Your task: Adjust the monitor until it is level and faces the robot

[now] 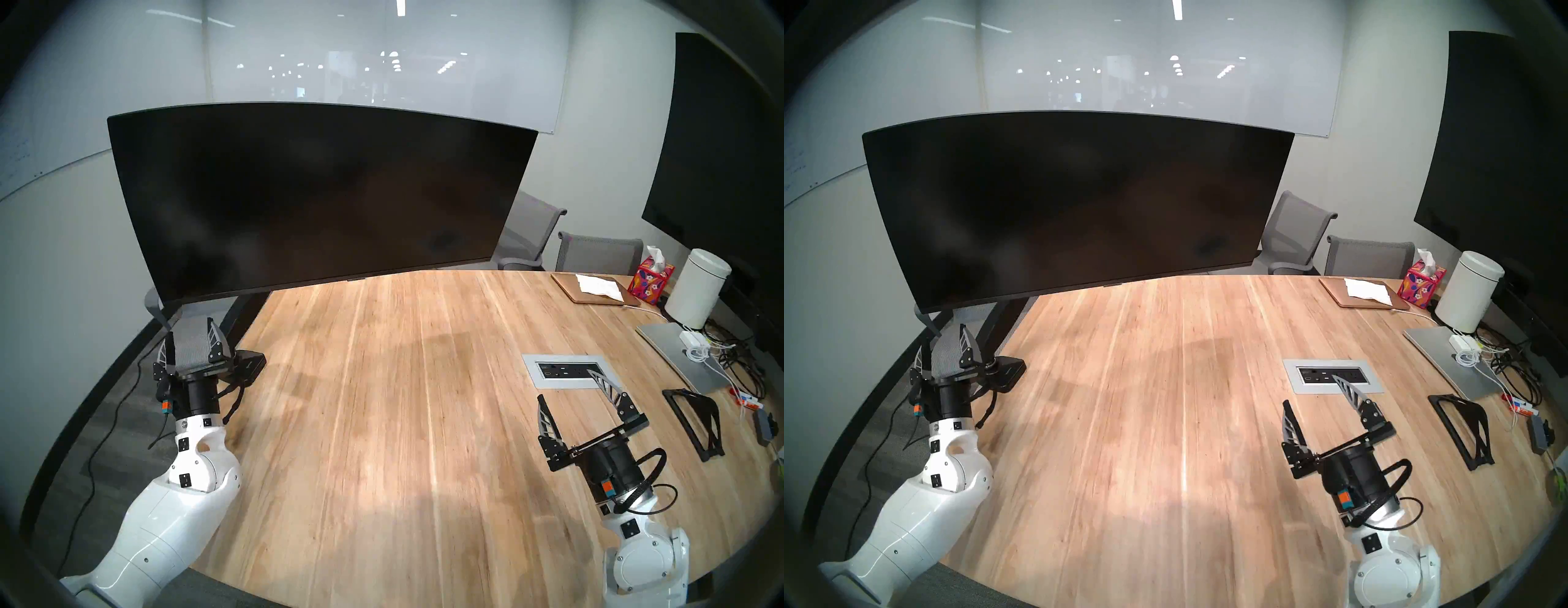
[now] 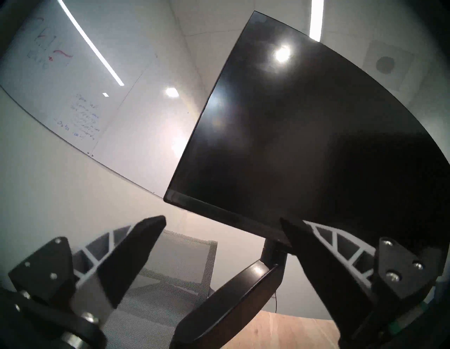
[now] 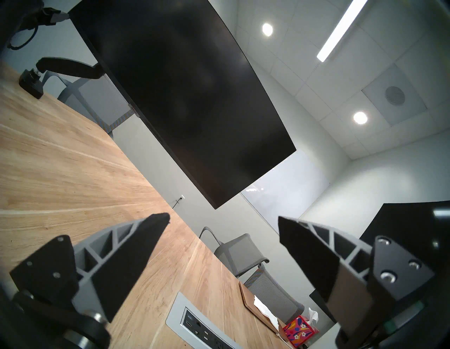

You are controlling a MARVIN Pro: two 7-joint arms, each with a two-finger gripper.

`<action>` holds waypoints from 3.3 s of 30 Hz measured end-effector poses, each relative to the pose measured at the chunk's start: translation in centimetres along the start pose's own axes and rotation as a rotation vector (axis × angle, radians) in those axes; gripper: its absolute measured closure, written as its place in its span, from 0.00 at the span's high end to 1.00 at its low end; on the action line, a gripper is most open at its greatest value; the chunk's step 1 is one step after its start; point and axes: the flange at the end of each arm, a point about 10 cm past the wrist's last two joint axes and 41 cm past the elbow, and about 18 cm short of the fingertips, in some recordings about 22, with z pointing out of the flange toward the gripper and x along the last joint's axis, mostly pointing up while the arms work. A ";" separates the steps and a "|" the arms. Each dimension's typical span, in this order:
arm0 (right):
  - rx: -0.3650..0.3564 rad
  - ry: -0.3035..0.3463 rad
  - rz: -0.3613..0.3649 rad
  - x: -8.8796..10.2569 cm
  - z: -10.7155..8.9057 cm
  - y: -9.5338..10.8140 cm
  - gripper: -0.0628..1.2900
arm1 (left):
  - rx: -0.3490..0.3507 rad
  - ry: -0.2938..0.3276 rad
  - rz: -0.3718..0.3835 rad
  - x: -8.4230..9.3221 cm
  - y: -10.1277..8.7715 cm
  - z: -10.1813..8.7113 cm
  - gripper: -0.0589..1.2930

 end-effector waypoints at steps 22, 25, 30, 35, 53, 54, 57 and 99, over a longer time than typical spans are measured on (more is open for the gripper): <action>0.000 0.000 0.000 0.0 0.0 0.0 0.95 | -0.021 0.033 0.034 0.4 0.4 -0.3 0.98; 0.000 0.000 0.000 0.0 0.0 0.0 0.95 | -0.027 0.038 0.039 0.4 0.6 -0.4 0.98; 0.000 0.000 0.000 0.0 0.0 0.0 0.95 | -0.031 0.054 0.029 0.5 1.5 -0.2 0.98; 0.000 0.000 0.000 0.0 0.0 0.0 0.95 | -0.024 0.077 0.010 0.7 2.5 0.4 0.98; 0.000 0.000 0.000 0.0 0.0 0.0 0.95 | -0.008 0.135 0.019 1.2 4.9 3.2 0.03; 0.000 0.000 0.000 0.0 0.0 0.0 0.95 | -0.007 0.141 0.021 1.3 4.9 3.2 0.03; 0.000 0.000 0.000 0.0 0.0 0.0 0.95 | -0.002 0.158 0.026 1.5 4.7 3.3 0.03; 0.000 0.000 0.000 0.0 0.0 0.0 0.95 | -0.012 0.215 0.100 2.2 -0.5 8.0 0.03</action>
